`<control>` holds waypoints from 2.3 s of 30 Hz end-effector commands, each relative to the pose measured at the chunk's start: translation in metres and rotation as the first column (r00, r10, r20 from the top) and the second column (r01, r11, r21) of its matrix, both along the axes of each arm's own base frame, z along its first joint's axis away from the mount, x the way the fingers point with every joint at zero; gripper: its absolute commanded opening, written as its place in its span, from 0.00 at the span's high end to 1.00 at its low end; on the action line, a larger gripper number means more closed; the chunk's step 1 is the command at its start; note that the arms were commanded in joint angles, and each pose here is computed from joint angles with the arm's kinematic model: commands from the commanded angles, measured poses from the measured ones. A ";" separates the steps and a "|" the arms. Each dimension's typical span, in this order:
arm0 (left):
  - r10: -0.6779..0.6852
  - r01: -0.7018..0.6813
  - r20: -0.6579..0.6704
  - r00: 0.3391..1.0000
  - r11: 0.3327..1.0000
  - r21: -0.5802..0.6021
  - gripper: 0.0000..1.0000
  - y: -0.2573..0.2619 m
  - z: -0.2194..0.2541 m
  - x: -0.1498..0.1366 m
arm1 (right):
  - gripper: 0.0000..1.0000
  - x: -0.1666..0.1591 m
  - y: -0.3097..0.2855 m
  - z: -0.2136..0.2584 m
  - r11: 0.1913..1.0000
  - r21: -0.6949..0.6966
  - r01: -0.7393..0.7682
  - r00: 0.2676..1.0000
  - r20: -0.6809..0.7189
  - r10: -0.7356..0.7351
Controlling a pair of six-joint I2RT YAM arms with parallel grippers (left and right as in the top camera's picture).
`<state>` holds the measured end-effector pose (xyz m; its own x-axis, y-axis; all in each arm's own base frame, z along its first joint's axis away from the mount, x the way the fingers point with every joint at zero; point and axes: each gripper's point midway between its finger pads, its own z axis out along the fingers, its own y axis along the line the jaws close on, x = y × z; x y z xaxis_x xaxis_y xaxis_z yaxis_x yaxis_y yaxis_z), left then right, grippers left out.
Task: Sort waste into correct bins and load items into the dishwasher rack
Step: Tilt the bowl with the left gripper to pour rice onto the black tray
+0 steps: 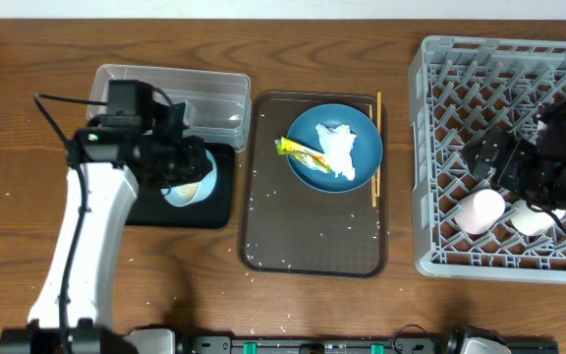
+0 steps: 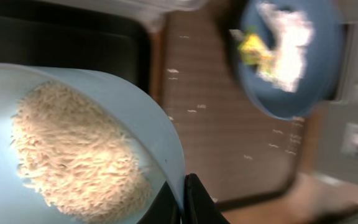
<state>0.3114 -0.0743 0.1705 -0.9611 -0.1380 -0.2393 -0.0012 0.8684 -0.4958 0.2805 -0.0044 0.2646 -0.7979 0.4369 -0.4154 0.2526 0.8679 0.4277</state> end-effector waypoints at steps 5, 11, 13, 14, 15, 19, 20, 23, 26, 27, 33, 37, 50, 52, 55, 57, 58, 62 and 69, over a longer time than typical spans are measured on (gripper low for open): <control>-0.118 0.168 0.131 0.984 0.860 -0.482 0.94 -0.011 0.023 0.010 | 0.06 -0.001 0.006 0.001 1.000 0.004 -0.014 1.000 -0.006 0.014; 0.023 0.093 0.152 0.988 0.698 -0.711 0.94 0.020 0.024 0.026 | 0.06 -0.002 0.006 0.001 1.000 0.005 -0.013 1.000 -0.007 0.014; 0.093 0.026 0.106 0.990 0.618 -0.785 0.94 0.034 0.019 0.029 | 0.06 -0.002 0.006 0.001 1.000 0.005 -0.013 1.000 -0.007 0.014; 0.120 -0.011 0.073 0.990 0.584 -0.812 0.94 0.040 0.016 0.029 | 0.06 -0.002 0.006 0.001 1.000 0.005 -0.013 1.000 -0.007 0.014; 0.149 -0.061 0.024 0.989 0.544 -0.837 0.94 0.046 0.010 0.029 | 0.06 -0.002 0.006 0.001 1.000 0.005 -0.013 1.000 -0.006 0.014; 0.210 -0.204 -0.114 0.971 0.479 -0.854 0.94 0.064 -0.020 0.022 | 0.06 -0.002 0.006 0.001 1.000 0.005 -0.013 1.000 -0.007 0.014; 0.220 -0.224 -0.133 0.966 0.468 -0.855 0.94 0.067 -0.025 0.020 | 0.06 -0.002 0.006 0.001 1.000 0.005 -0.013 1.000 -0.007 0.014; 0.248 -0.226 -0.118 0.961 0.468 -0.855 0.94 0.074 -0.030 0.017 | 0.06 -0.001 0.006 0.001 1.000 0.005 -0.013 1.000 -0.005 0.014; 0.254 -0.225 -0.113 0.961 0.469 -0.854 0.94 0.076 -0.029 0.017 | 0.06 -0.001 0.006 0.001 1.000 0.005 -0.013 1.000 -0.005 0.014; 0.254 -0.220 -0.108 0.961 0.471 -0.854 0.94 0.076 -0.029 0.017 | 0.06 -0.001 0.006 0.001 1.000 0.005 -0.013 1.000 -0.005 0.014; 0.236 -0.157 -0.038 0.971 0.506 -0.848 0.94 0.070 -0.028 0.017 | 0.06 -0.001 0.006 0.002 1.000 0.005 -0.013 1.000 -0.003 0.013; 0.235 -0.124 0.003 0.972 0.525 -0.842 0.93 0.071 -0.028 0.018 | 0.05 -0.001 0.006 0.001 1.000 0.004 -0.014 1.000 -0.004 0.014; 0.118 0.069 0.176 0.977 0.609 -0.790 0.94 0.033 0.027 -0.006 | 0.05 0.002 0.005 0.003 1.000 0.002 -0.013 1.000 0.010 0.013; 0.039 0.170 0.268 0.963 0.684 -0.709 0.94 0.026 0.033 -0.013 | 0.05 0.002 0.005 0.003 1.000 0.001 -0.013 1.000 0.012 0.013; -0.044 0.233 0.313 0.949 0.767 -0.598 0.94 0.023 0.032 -0.018 | 0.05 0.003 0.005 0.004 1.000 0.001 -0.014 1.000 0.015 0.014; -0.007 0.121 0.192 0.981 0.797 -0.592 0.94 0.029 0.023 -0.013 | 0.05 0.003 0.005 0.004 1.000 0.000 -0.013 1.000 0.015 0.013; 0.026 0.070 0.143 0.989 0.777 -0.626 0.94 0.029 0.027 -0.012 | 0.05 0.003 0.005 0.004 1.000 0.000 -0.013 1.000 0.015 0.013; -0.025 0.130 0.179 0.983 0.788 -0.602 0.94 0.008 0.047 -0.022 | 0.05 0.002 0.005 0.003 1.000 0.001 -0.013 1.000 0.011 0.013; -0.069 0.078 0.060 0.996 0.983 -0.165 0.94 -0.028 0.023 -0.029 | 0.05 0.004 0.005 0.005 1.000 -0.001 -0.013 1.000 0.022 0.013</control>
<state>0.2845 -0.0974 0.1991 -0.9426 -0.0751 -0.3253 0.2143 0.6112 -0.7620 0.2836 -0.0052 0.2665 -0.7913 0.4353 -0.4295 0.2461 0.8696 0.4280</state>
